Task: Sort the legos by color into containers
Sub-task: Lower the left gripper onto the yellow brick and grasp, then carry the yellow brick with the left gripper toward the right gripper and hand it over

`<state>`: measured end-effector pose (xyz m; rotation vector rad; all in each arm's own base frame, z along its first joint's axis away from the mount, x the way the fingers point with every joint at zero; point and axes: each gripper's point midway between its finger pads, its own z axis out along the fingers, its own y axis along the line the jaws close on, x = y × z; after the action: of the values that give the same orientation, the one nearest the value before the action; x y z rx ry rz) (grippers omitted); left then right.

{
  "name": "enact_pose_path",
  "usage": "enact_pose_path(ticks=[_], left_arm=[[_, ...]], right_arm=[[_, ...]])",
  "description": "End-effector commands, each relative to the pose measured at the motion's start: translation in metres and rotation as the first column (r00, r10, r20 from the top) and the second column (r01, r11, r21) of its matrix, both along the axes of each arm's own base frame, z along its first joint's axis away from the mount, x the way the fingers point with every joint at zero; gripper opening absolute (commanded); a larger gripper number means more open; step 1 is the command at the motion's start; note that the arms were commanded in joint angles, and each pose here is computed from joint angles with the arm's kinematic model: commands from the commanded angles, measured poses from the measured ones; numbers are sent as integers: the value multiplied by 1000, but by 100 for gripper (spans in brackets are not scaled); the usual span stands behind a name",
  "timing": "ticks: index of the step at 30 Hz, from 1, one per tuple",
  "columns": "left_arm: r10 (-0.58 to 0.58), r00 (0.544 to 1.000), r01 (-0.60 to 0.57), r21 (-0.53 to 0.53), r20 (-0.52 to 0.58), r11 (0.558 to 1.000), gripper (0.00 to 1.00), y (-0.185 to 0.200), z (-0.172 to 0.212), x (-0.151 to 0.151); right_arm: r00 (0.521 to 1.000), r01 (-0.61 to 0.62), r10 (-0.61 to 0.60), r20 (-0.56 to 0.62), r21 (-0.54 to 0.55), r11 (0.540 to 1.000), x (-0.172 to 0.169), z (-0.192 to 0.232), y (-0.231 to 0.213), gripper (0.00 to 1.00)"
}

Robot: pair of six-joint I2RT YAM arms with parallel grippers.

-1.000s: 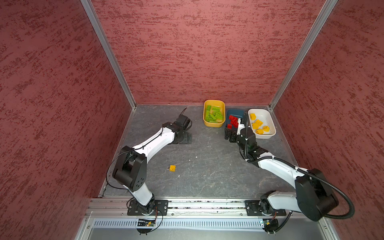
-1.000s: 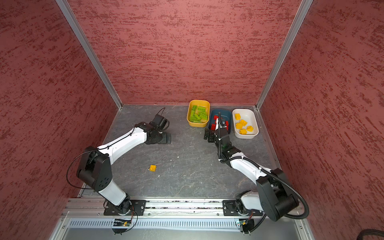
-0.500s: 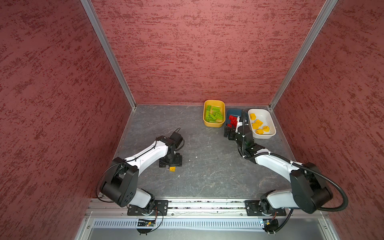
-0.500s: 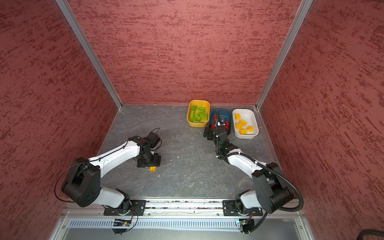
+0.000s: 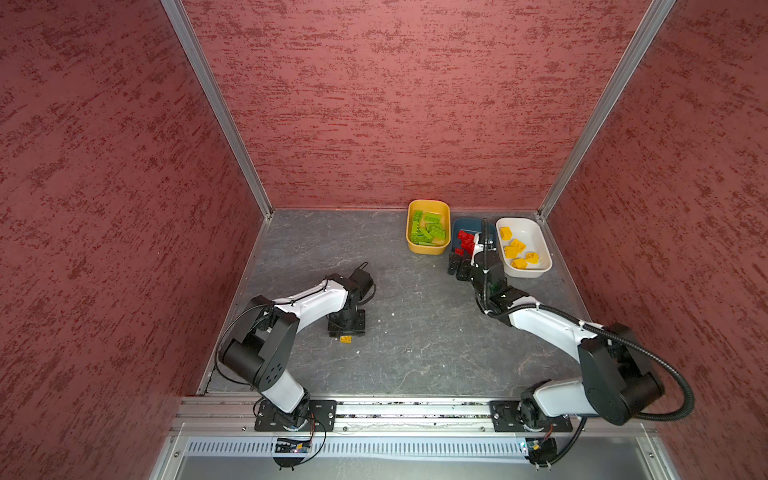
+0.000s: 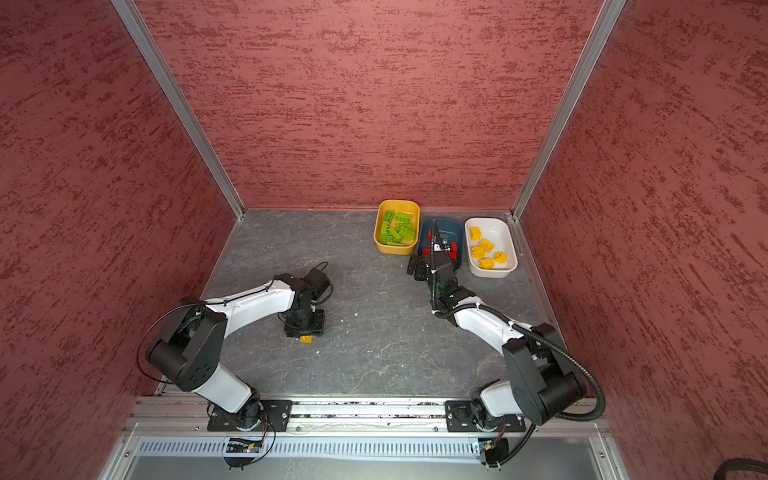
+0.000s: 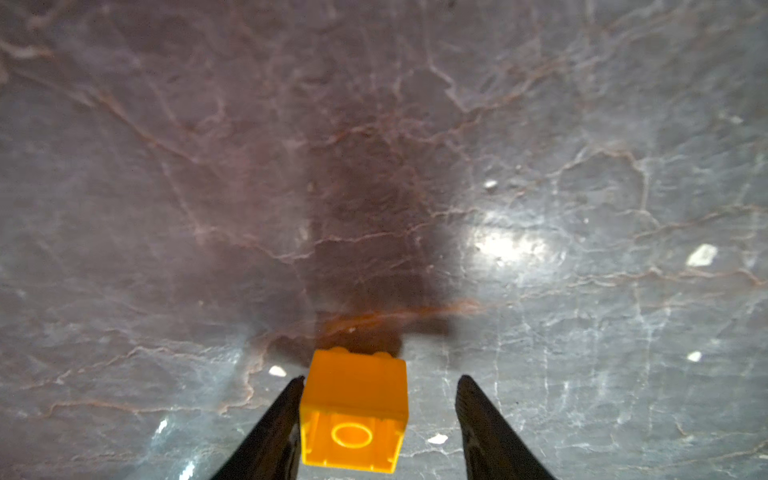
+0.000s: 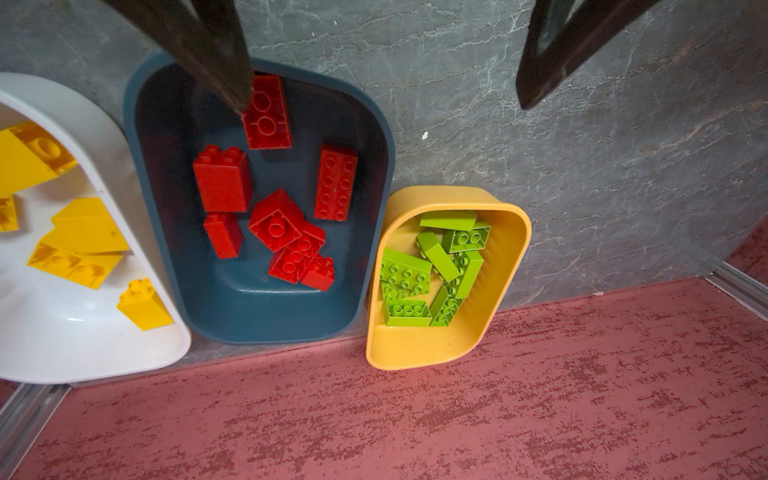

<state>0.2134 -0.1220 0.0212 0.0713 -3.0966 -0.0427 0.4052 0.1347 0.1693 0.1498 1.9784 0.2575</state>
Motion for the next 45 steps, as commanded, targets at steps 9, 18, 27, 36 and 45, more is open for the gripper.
enact_pose_path(ticks=[9,18,27,36,45], left_arm=[[-50,998,51,30,-26,998,43,-6,-10,-5],[-179,960,190,-28,213,981,28,-44,32,34],[-291,666,554,-195,686,809,28,-150,126,89],[-280,228,813,-24,932,582,29,-206,181,107],[-391,-66,897,226,918,379,29,-236,178,109]], right_arm=[[999,32,-33,31,18,999,3,14,-3,99],[972,-234,234,14,64,970,-10,17,41,99],[775,-583,624,-101,267,768,-55,20,105,98],[623,-654,749,-226,375,658,-91,36,114,93],[567,-632,774,-281,453,628,-99,34,120,66]])
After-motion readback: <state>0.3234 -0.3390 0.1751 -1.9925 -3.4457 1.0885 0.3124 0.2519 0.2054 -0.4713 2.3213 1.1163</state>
